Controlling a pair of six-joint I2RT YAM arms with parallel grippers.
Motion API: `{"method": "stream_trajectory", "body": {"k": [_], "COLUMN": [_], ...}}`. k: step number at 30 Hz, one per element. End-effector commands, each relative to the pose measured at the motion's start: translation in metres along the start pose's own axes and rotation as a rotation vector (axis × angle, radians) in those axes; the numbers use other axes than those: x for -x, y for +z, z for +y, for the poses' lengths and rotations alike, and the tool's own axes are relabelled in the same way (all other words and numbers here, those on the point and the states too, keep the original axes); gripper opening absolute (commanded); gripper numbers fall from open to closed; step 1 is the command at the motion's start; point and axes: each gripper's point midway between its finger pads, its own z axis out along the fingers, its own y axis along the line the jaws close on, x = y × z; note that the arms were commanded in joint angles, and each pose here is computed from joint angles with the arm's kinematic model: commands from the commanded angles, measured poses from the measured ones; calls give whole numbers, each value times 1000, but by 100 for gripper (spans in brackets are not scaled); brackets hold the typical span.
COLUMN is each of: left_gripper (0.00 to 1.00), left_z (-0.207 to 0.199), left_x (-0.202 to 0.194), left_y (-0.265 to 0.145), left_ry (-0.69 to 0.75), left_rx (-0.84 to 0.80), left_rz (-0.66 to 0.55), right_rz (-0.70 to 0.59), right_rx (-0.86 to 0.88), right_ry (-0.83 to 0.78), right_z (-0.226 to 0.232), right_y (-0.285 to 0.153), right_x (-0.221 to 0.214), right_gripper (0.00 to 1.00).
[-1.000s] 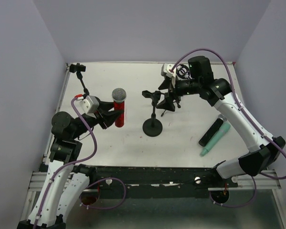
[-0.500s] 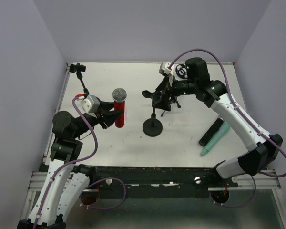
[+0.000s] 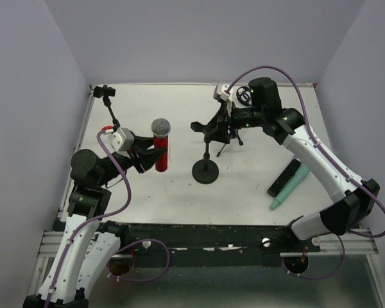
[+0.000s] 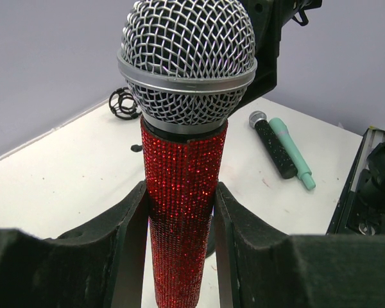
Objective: Attach the microphones to the stand
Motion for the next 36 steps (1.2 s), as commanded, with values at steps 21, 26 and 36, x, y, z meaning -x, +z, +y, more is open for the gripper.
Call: {"method": "stream_trajectory", "body": {"k": [21, 26, 36], "left_gripper": [0, 0, 0], "left_z": [59, 60, 39], "left_x": [52, 53, 30], "left_y": [85, 104, 115], "left_ry": [63, 30, -18], "left_rx": [-51, -85, -162], "left_rz": [-94, -108, -79], "right_rz": [10, 10, 11], "right_rx": [36, 47, 34], "right_ry": [-53, -48, -50], "right_z": [9, 11, 10], "right_y": [2, 2, 1], "right_x": [-11, -12, -11], "right_gripper": [25, 25, 25]}}
